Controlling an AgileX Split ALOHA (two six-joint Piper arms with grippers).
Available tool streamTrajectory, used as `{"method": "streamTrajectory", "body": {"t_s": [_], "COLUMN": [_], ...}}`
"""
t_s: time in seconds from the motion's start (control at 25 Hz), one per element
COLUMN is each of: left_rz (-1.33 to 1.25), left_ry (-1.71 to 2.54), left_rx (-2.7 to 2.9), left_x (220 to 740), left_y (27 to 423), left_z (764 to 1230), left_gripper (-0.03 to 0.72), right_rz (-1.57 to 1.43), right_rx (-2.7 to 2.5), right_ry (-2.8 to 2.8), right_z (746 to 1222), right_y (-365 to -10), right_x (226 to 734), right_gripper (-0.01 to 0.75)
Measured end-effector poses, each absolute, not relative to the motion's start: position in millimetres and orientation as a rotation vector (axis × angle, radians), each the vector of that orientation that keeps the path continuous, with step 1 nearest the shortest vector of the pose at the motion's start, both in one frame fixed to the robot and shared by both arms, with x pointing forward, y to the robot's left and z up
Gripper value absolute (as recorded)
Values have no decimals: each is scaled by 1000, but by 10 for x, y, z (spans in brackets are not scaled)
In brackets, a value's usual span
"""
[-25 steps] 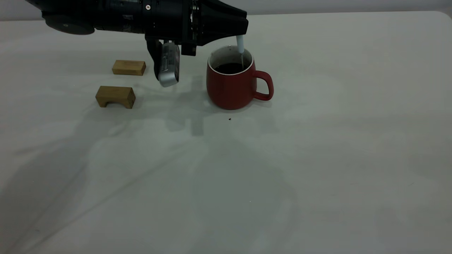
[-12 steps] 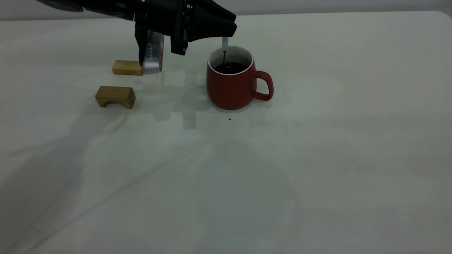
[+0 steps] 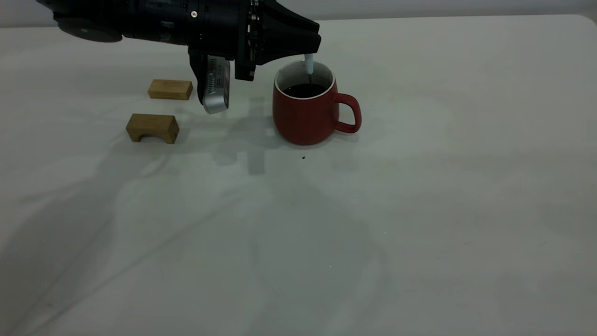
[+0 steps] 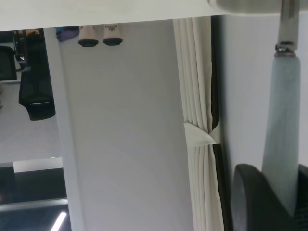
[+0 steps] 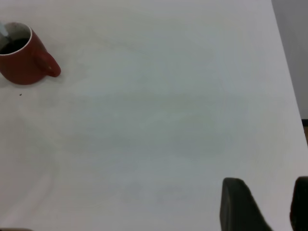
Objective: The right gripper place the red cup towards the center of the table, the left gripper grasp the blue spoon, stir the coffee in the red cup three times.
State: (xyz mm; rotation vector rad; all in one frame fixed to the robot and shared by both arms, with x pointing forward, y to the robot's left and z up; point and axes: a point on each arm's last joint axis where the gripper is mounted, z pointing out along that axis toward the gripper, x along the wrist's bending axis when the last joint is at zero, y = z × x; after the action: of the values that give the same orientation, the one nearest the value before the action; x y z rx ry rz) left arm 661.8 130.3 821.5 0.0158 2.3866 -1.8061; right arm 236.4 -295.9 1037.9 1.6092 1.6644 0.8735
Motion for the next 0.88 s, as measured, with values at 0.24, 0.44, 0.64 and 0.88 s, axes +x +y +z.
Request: {"method": "streamTrajectory", "body": {"t_s": [0.24,0.44,0.64,0.88], "left_rz": [-1805,-1800,-1623,-1219], "left_ry": [2409,2436,2456,2440], "left_rx": [60,155,516,1052], "left_x": [6590,6552,6582,6488], "left_y": [1304,1304,1324,1472], "left_z": [8205,8247,8698,9517], "left_gripper": [399,507,515,515], "right_rz": [874,874,874,874], "right_rx": [1609,1609,1609,1609], "right_ry": [1664,1664,1664,1664], "right_z": [10379,10379,10379,10379], "right_y": [-2959,-2959,-2959,-2959], "right_x": [2364,2364,2364,2364], "right_gripper": [300,300,300,300]}}
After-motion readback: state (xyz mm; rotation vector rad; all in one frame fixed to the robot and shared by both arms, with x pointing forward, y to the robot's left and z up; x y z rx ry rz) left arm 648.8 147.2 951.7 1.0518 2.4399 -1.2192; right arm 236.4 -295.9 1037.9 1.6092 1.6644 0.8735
